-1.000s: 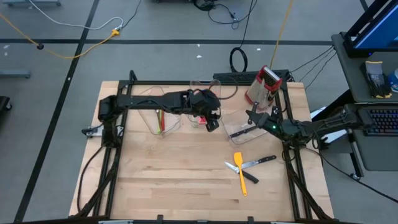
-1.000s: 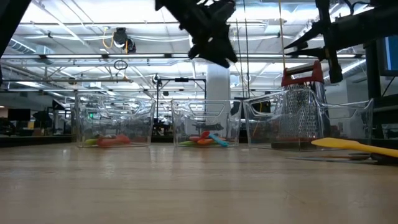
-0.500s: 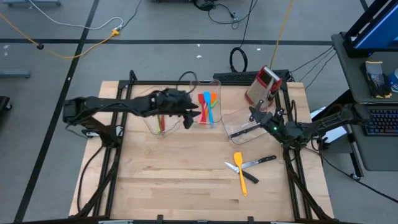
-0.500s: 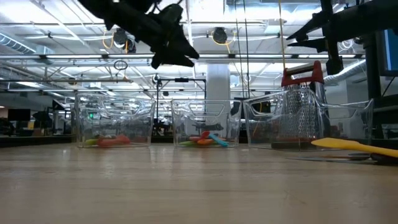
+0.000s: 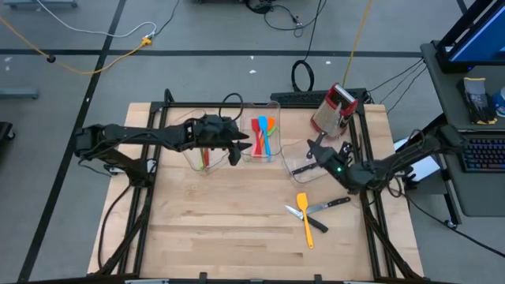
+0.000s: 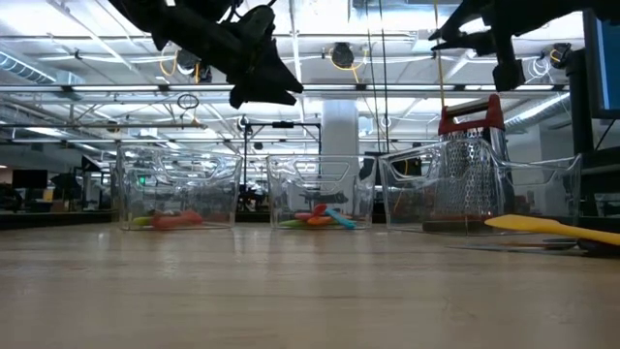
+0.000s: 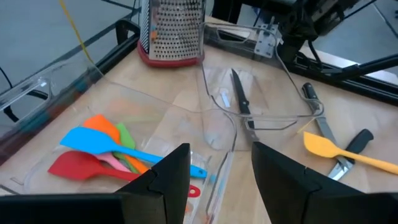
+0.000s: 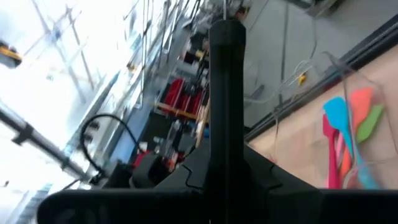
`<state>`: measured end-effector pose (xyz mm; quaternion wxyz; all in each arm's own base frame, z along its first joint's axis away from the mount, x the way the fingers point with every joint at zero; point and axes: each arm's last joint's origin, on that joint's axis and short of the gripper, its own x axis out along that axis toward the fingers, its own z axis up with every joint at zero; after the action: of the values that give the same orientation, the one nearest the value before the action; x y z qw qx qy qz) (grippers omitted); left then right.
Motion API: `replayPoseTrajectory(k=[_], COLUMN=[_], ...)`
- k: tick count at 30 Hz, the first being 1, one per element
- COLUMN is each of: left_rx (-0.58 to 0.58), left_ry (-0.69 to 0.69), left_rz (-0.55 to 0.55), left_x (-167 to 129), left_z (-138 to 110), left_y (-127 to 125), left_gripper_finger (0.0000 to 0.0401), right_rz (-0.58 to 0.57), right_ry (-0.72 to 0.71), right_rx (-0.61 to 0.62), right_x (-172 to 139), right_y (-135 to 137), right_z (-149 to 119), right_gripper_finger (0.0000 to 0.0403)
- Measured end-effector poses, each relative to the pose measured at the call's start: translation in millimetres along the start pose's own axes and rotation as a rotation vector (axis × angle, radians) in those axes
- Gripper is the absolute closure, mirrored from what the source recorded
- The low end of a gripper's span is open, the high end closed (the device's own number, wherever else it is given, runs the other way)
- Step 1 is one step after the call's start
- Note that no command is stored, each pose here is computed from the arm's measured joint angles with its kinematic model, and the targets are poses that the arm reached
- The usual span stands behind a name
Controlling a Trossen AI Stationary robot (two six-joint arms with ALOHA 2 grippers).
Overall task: Pick & Place Kitchen Items
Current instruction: Put the black kitchen knife into the right bin
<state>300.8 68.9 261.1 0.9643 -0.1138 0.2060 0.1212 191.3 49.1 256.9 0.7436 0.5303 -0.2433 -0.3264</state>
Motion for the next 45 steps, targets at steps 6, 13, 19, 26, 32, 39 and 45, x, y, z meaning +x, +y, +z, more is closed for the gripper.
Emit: replayPoseTrajectory(k=[6, 13, 19, 26, 32, 39, 45], left_rx=[0.006, 0.029, 0.033, 0.042, 0.048, 0.052, 0.064], left_ry=[-0.008, -0.005, -0.001, 0.002, -0.008, -0.004, -0.002], left_rz=[-0.002, -0.019, -0.044, -0.069, -0.072, -0.087, -0.097], left_x=[0.0, 0.0, 0.1, 0.0, 0.0, 0.1, 0.0], left_z=[0.8, 0.7, 0.6, 0.7, 1.8, 0.7, 0.0], left_y=[-0.2, -0.7, -1.4, -2.2, -2.4, -7.3, -10.4], left_gripper_finger=[0.0226, 0.0226, 0.0226, 0.0226, 0.0226, 0.0226, 0.0226], right_rz=[-0.048, -0.048, -0.042, -0.031, -0.021, -0.005, -0.097], right_ry=[-0.078, -0.088, -0.067, -0.012, 0.040, 0.125, 0.256], right_rx=[0.092, 0.138, 0.134, 0.166, 0.184, 0.184, 0.123], right_x=[-9.6, -16.3, -19.9, -18.1, -4.6, 7.1, 17.6], right_y=[-8.4, -11.0, -8.9, -8.4, -7.3, -2.4, 33.3], right_z=[-21.9, -28.6, -27.1, -27.9, -23.0, -15.6, -11.0], right_gripper_finger=[0.0369, 0.0369, 0.0369, 0.0369, 0.0369, 0.0369, 0.0369])
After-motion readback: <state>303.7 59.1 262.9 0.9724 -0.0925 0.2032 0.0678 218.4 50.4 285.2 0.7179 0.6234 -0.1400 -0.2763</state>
